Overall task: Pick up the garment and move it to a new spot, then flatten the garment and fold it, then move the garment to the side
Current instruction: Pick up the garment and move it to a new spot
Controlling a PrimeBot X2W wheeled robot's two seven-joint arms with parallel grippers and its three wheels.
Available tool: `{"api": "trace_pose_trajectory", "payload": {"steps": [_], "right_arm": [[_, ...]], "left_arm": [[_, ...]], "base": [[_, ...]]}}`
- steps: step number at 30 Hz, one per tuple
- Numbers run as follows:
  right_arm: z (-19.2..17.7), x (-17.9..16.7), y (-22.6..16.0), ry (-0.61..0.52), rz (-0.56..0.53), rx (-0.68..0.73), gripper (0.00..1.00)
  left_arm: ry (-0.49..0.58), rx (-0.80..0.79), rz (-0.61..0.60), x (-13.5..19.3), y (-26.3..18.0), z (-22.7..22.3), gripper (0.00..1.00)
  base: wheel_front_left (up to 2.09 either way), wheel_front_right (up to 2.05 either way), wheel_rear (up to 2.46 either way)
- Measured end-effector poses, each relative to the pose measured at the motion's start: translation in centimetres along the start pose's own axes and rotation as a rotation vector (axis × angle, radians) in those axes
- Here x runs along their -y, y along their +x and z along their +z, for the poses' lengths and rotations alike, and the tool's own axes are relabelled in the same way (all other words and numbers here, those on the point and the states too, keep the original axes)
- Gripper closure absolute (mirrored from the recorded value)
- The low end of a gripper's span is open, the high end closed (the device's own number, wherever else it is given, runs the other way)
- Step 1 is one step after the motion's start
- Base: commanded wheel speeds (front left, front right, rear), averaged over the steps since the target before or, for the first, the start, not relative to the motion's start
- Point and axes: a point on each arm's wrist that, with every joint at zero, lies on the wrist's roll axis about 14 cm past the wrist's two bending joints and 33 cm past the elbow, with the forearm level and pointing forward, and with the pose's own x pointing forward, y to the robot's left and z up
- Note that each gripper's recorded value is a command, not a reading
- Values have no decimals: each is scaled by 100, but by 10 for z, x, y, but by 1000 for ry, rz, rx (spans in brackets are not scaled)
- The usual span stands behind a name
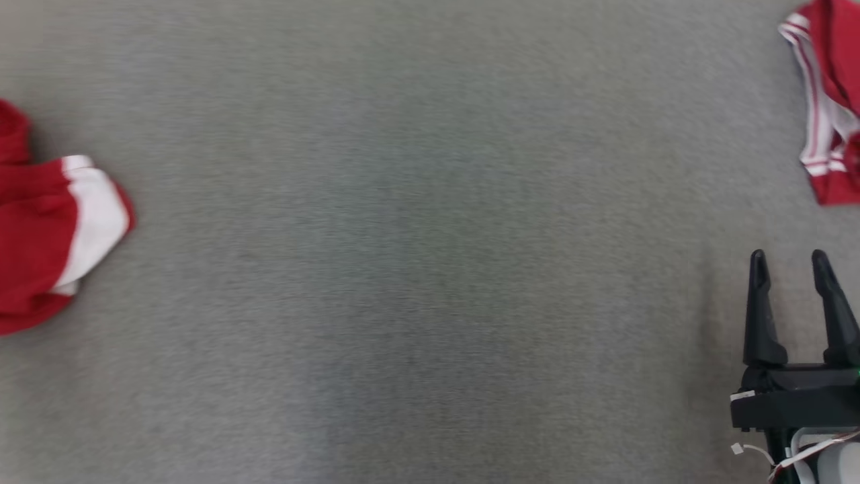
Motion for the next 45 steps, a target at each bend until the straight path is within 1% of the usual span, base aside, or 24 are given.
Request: {"api": "trace_pose_trajectory", "payload": {"steps": [1,3,6,9,12,19,20,21,22,23,29,33,36,38,41,45], "right_arm": [[-1,8,-3,-8,-21,-4,0],[-2,21,-8,-22,-56,-11,0],[-8,35,-13,-37,-90,-32,0],[-13,42,-18,-46,-113,-51,0],[-17,47,-21,-53,-125,-66,0],[-15,44,-17,-64,-110,-69,0],[-14,43,-17,-64,-107,-67,0],[-14,42,-16,-64,-106,-65,0],[-14,42,-16,-64,-104,-67,0],[-13,42,-16,-64,-103,-66,0],[-11,39,-17,-58,-97,-64,0],[-9,31,-17,-37,-81,-51,0],[-7,26,-18,-17,-74,-43,0],[-6,23,-19,-4,-71,-37,0],[-2,19,-22,16,-69,-25,0],[2,13,-28,45,-66,-10,0]], "left_arm": [[-22,-46,2,2,4,-15,0],[-11,-136,-11,7,8,-44,0],[-28,-290,-10,13,7,-93,0],[-34,-466,-13,21,-6,-143,0],[-57,-611,-8,26,-22,-179,0],[-98,-766,12,24,-37,-201,0],[-99,-771,15,23,-38,-201,4],[-99,-774,18,22,-39,-201,63],[-94,-768,18,21,-39,-201,89],[-93,-757,21,20,-39,-200,100],[-61,-676,29,11,-36,-185,100],[-75,-561,23,12,-24,-158,100],[-70,-447,0,16,-8,-124,100],[-96,-368,-16,22,2,-99,100],[-81,-257,-77,38,14,-59,100],[-90,-109,-157,63,24,1,100]], "base": [[0,0,0],[0,0,0],[0,0,0],[0,0,0],[0,0,0],[0,0,0],[0,0,0],[0,0,0],[0,0,0],[0,0,0],[0,0,0],[0,0,0],[0,0,0],[0,0,0],[0,0,0],[0,0,0]]}}
